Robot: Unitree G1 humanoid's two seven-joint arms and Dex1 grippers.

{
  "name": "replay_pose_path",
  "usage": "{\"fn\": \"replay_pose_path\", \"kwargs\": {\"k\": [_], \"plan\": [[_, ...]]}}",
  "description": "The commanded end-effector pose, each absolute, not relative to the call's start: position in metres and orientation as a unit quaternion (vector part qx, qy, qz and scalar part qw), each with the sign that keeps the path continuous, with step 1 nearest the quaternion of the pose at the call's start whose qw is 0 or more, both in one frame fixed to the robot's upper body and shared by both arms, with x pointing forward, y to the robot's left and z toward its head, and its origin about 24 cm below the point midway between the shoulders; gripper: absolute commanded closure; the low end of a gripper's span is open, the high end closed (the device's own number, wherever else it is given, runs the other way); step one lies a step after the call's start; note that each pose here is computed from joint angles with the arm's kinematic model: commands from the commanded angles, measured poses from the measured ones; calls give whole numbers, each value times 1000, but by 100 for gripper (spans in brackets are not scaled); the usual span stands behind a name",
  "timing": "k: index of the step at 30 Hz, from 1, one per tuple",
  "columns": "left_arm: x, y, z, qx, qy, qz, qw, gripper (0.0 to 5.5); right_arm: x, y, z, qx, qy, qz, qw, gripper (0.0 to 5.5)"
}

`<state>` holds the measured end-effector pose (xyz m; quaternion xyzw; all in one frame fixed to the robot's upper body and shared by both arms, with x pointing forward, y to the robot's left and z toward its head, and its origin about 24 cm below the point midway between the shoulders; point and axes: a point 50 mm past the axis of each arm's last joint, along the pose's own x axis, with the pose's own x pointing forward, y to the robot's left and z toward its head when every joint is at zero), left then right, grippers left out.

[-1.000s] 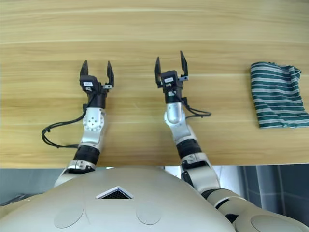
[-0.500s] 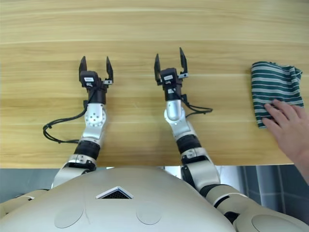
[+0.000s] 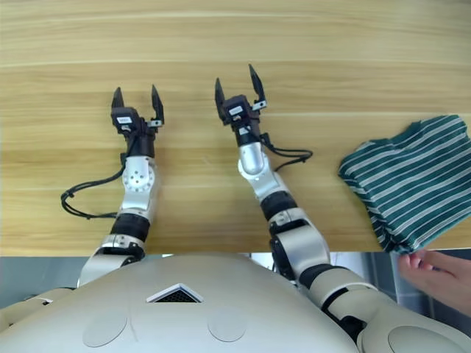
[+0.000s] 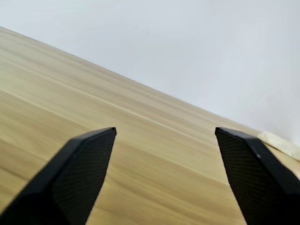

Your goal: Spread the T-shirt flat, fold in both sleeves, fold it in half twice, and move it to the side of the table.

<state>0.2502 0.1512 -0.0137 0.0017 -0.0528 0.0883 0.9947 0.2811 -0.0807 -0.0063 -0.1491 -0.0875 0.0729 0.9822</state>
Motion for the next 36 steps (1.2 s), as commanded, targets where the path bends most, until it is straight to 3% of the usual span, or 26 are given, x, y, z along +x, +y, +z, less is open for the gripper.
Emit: {"fn": "replay_pose_path", "kwargs": {"k": [1, 4, 6, 14, 20, 25, 29, 33, 36], "plan": [[241, 178, -32, -7, -12, 152, 988, 148, 287, -115, -18, -166, -47, 14, 985, 158], [240, 197, -35, -14, -11, 197, 980, 148, 288, -149, -25, -168, -14, -48, 985, 158], [240, 201, -36, -1, -8, 198, 980, 148, 288, -156, -26, -171, -8, -57, 984, 158], [248, 206, -31, 38, -23, 190, 981, 148, 301, -130, -15, -177, -30, -25, 983, 158], [243, 200, -42, 55, -3, 172, 984, 148, 287, -151, -29, -179, -6, -61, 982, 158], [231, 200, -56, -16, 23, 186, 982, 148, 270, -166, -40, -135, 7, -91, 987, 158], [239, 216, -61, -19, 65, 199, 978, 148, 249, -184, -61, -120, 70, -126, 982, 158], [248, 258, -46, -26, 48, 282, 958, 148, 224, -231, -80, -129, 159, -219, 954, 158], [240, 265, -50, -5, 58, 281, 958, 148, 221, -248, -80, -148, 171, -246, 943, 158]]}}
